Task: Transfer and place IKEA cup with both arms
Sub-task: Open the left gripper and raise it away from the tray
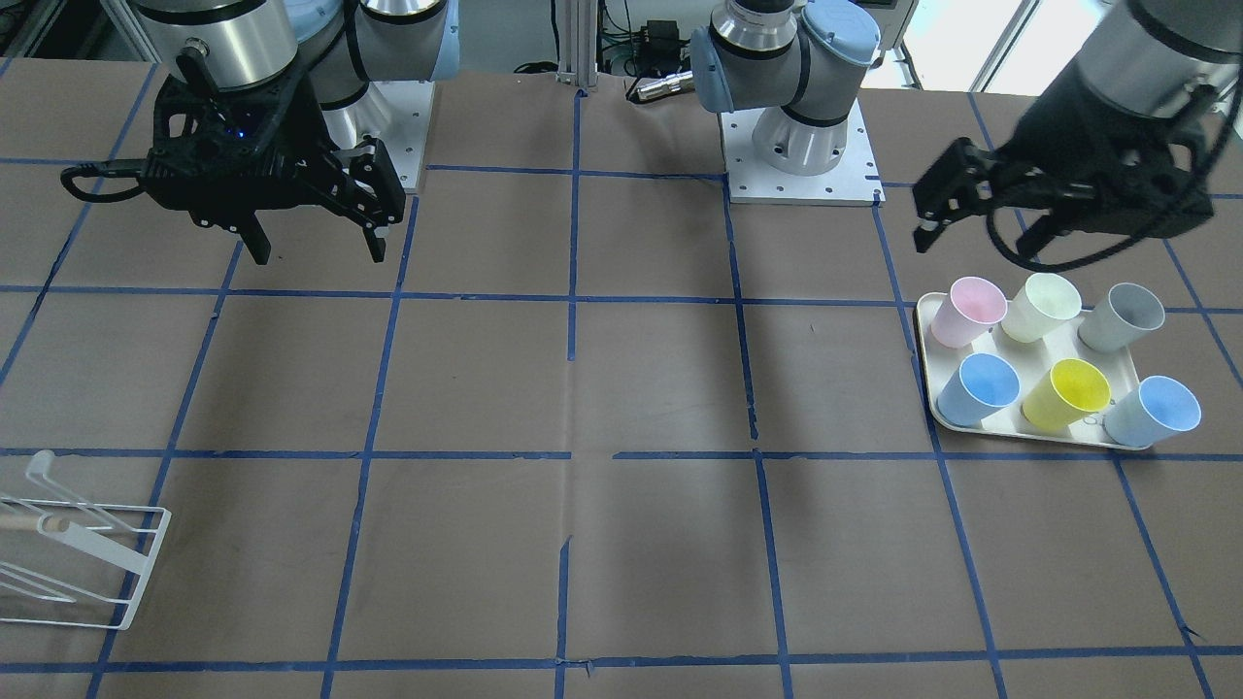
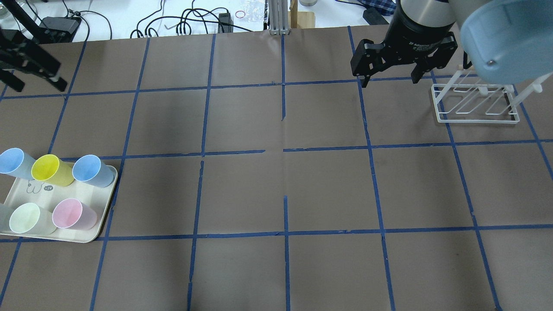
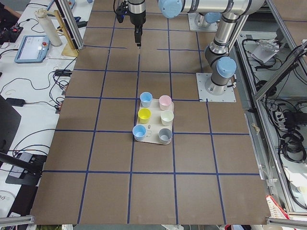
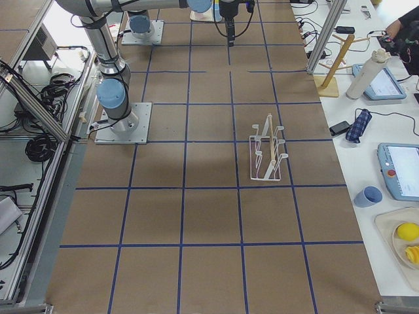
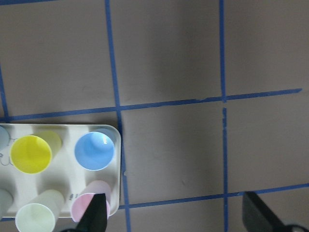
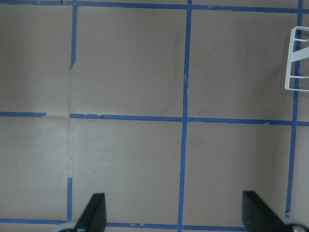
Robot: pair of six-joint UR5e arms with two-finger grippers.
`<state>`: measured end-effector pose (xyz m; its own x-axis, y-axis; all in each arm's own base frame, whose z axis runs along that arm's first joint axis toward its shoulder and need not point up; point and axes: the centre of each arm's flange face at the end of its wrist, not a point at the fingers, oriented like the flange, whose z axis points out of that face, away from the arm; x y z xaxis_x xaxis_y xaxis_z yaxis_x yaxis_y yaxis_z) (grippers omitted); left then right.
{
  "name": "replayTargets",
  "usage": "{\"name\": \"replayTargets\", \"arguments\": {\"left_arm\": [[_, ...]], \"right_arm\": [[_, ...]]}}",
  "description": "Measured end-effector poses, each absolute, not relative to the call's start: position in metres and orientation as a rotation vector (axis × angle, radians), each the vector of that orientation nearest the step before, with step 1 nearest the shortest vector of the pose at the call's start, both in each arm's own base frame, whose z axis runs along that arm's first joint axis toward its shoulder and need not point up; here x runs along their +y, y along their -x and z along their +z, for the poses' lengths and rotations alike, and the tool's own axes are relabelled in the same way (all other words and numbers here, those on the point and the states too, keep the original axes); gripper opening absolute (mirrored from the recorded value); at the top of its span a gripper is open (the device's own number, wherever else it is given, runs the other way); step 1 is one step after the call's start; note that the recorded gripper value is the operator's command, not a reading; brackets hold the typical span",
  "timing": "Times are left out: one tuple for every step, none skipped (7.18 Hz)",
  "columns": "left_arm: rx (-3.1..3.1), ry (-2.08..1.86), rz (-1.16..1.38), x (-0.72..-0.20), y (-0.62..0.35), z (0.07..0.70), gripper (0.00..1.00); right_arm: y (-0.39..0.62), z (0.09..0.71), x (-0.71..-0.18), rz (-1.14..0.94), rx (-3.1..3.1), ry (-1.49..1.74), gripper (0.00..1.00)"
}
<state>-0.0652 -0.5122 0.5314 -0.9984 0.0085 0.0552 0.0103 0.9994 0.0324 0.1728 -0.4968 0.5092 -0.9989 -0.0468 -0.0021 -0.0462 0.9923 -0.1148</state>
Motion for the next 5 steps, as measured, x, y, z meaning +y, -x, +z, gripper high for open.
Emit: {"name": "replayTargets", "arguments": {"left_arm": [[-3.091,-0.013,-0.082,-0.495,0.105,0.524,1.00],[-3.094,-0.037,-0.099,-0.480,0.129,0.515,1.00],[-3.103,-0.046,-0.091,-0.472,0.138,0.511,1.00],[-3.124,-0.048,-0.052,-0.473,0.139,0.511,1.00],[-3.139,-0.051,-0.004,-0.478,0.137,0.515,1.00]], "right_arm": [[-0.173,0.509,-0.497,-0.180,3.131,0.074,1.00],[-0.172,0.509,-0.497,-0.181,3.131,0.074,1.00],[-0.172,0.509,-0.497,-0.181,3.131,0.074,1.00],[-0.172,0.509,-0.497,-0.180,3.131,0.076,1.00],[-0.173,0.509,-0.497,-0.181,3.131,0.076,1.00]]}}
